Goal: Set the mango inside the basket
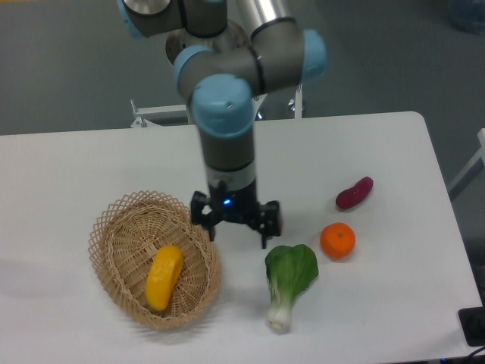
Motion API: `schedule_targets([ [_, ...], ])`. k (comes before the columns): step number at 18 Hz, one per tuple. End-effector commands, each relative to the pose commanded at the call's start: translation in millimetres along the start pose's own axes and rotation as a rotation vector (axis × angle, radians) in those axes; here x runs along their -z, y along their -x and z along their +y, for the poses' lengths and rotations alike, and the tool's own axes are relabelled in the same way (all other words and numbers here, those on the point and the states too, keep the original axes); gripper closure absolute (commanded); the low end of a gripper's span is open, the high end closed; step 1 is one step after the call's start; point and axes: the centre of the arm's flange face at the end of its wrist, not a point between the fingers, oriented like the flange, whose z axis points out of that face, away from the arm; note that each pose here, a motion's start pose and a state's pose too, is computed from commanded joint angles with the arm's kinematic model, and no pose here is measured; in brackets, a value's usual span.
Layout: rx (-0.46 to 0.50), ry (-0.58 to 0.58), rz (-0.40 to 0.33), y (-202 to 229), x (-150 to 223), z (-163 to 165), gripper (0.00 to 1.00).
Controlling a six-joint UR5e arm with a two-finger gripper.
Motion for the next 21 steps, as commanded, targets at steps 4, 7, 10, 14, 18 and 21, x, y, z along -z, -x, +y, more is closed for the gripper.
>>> schedule_targets([
  [4,-0.071,0.046,0.028,32,16,32,0.00],
  [7,-0.086,0.031,0.036,50,23,47,0.00],
  [10,-0.081,0.017,0.034,58,27,49,0.00],
  [14,-0.073,0.011,0.023,64,31,50,0.00],
  [18,-0.068,0.012,0.020,67,31,53,0.00],
  [21,-0.063,0.012,0.019,70,32,55,0.00],
])
